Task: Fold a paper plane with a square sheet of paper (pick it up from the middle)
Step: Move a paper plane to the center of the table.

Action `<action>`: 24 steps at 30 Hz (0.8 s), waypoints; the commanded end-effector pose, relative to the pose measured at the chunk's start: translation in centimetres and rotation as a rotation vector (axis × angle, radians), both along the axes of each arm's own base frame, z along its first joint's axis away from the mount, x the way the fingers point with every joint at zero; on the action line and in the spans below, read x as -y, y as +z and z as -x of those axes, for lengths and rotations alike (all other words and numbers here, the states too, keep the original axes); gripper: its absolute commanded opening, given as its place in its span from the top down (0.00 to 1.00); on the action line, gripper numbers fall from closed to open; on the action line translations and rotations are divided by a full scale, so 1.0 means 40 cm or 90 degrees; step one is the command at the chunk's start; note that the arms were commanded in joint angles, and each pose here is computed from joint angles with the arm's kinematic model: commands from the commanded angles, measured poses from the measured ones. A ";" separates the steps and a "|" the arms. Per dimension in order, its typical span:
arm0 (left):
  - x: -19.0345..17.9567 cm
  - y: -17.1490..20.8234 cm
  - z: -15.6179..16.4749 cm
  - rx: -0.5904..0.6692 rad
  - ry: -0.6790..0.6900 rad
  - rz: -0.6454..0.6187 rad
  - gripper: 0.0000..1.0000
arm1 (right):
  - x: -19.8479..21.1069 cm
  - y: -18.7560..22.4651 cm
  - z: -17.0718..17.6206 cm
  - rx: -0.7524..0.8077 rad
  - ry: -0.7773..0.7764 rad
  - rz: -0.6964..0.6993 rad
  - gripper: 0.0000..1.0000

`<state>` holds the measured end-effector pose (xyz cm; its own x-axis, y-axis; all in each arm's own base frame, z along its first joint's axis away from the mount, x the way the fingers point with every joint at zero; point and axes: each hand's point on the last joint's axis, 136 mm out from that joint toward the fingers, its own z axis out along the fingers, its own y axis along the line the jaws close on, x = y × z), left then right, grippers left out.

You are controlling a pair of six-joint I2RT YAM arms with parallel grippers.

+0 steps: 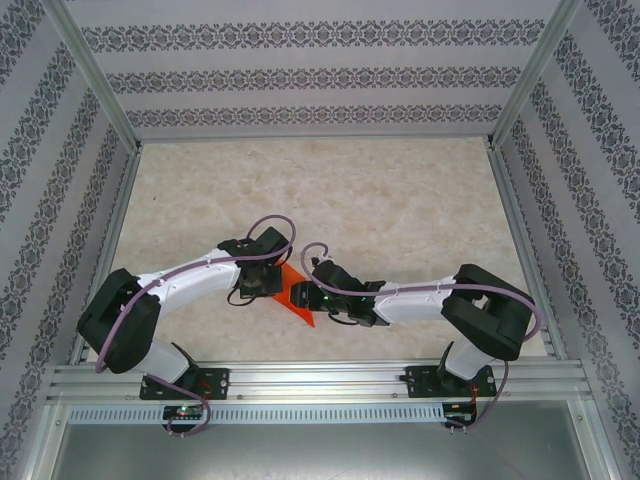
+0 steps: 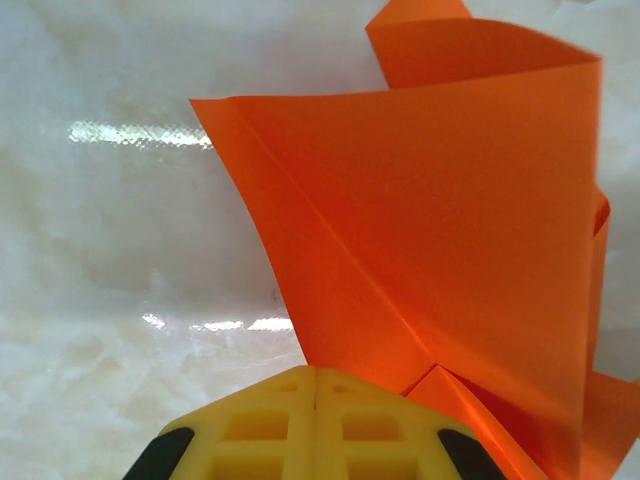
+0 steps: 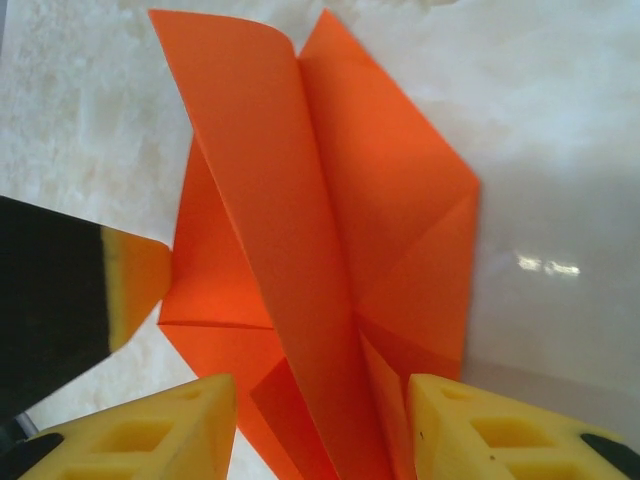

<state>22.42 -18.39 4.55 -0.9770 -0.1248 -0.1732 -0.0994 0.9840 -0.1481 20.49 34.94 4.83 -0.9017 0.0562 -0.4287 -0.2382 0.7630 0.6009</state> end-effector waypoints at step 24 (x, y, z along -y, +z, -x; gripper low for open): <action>0.013 0.010 -0.010 0.029 -0.022 0.016 0.92 | -0.032 -0.034 0.016 0.008 0.152 0.125 0.67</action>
